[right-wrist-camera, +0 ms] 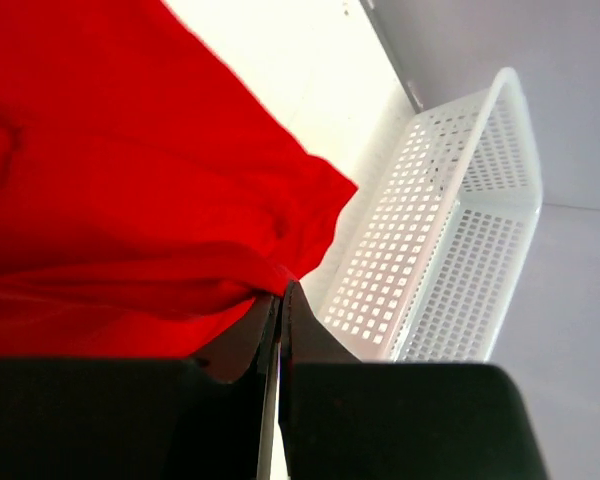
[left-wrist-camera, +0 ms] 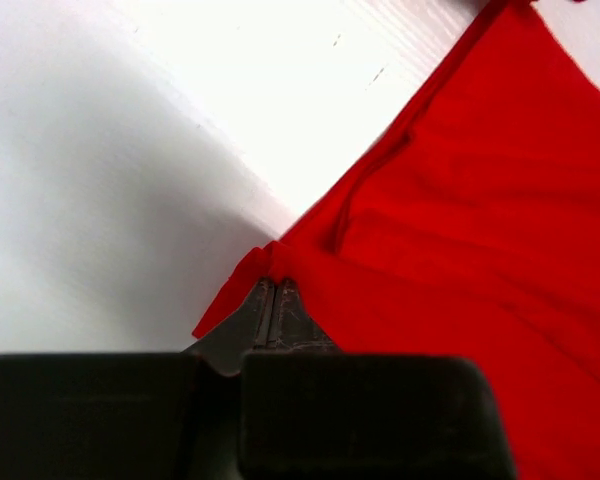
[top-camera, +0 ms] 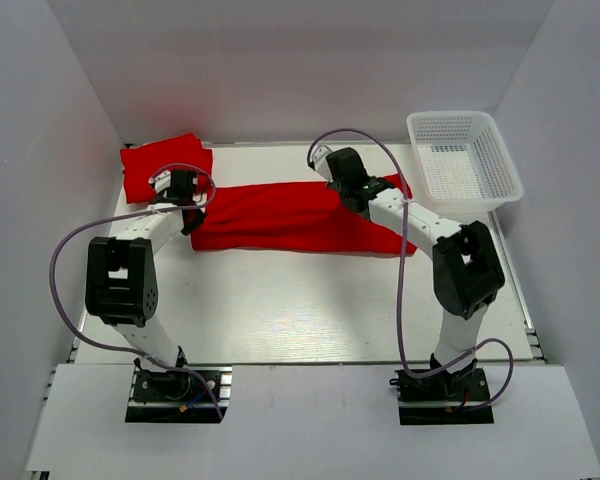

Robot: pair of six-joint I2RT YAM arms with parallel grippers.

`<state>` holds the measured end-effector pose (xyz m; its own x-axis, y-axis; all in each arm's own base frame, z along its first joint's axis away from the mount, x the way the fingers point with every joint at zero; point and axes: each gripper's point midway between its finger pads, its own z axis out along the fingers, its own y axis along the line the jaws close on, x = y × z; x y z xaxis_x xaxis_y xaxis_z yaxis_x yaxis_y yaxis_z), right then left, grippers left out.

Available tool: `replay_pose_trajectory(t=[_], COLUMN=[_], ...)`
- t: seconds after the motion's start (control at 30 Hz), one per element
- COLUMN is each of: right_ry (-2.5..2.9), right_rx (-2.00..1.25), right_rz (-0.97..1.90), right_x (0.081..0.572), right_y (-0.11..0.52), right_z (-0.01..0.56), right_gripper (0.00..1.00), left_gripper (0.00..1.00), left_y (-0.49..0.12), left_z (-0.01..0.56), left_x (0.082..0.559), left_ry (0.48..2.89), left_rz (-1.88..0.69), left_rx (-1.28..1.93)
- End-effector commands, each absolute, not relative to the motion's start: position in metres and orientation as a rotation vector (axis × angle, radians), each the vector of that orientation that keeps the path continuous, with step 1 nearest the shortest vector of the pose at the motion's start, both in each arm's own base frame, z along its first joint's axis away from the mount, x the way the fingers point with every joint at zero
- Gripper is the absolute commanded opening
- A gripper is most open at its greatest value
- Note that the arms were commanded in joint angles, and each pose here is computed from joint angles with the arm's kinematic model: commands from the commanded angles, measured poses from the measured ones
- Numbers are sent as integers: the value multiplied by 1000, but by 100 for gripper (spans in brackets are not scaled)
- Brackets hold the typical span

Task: Fold and stack the t-shirts
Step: Fold the other side of the tshirt into a rectangle

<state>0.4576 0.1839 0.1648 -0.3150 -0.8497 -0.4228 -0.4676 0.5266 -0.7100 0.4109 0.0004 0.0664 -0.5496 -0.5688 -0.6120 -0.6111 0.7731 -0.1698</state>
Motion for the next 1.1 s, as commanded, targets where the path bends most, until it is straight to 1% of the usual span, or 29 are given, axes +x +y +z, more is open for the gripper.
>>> replay_pose_trajectory(t=[0.0,0.1,0.13,0.2,0.23,0.27,0.3,0.33,0.37,0.4,0.43,0.5,0.63,0.67,0.7,0.73,0.77,0.8,0.87,0.9,0.93,1.07], right_ry=[1948,1954,1952,1970,1964,1985,1987,1962,1992,1970,1959,1971,2003,2062,2051,2060,2140,2146,2224,2245,2253,2312], right_rx=[-1069,-1078,-1073,-1083,-1079,-1096,-1088,-1049,-1045,-1015,-973,-891,-714,-723,-651,-636,-663,-652,-669,-692,-695,-696], right_rz=[-641,-641,-640,-651,-649,-659,-660,-651,-649,-621,-597,-565,-415,-406,-333,-302,-301,-212,-176,-115,-108,-134], right_x=[475,491,495,505,509,513,518,528,534,544,551,560,549,536,527,523,504,494,469,459,455,453], right_y=[182,187,188,190,193,195,196,201,202,209,214,215,205,197,196,190,181,187,176,178,177,168], right_z=[176,170,174,161,163,145,141,155,134,143,151,153,182,158,179,181,148,152,125,117,115,89], right_gripper=[0,0,0,0,1,19,33,53,85,90,90,90,90,90,90,90,90,90,90,90,90,90], left_gripper=[0,0,0,0,0,15,26,39,55,62,69,100,100,100,100,100,100,100,100,100,100,100], left_y=[6,3,3,2,2,7,6,6,12,11,13,17,29,32,32,32,33,31,14,11,-3,-33], left_z=[86,86,75,66,69,66,53,62,60,65,68,78,103,109,117,118,121,123,119,118,115,103], left_x=[435,451,453,456,460,461,462,472,469,475,476,476,466,463,459,455,455,454,457,461,464,474], left_ry=[2224,2235,2266,2302,2321,2334,2368,2357,2370,2360,2354,2338,2291,2278,2271,2271,2269,2273,2309,2313,2339,2364], left_rz=[66,49,66,86,96,110,128,121,147,142,152,181,218,235,231,231,231,220,166,144,52,-129], left_rx=[-872,-844,-847,-852,-854,-880,-895,-894,-922,-921,-923,-927,-954,-957,-957,-957,-943,-906,-829,-783,-735,-602])
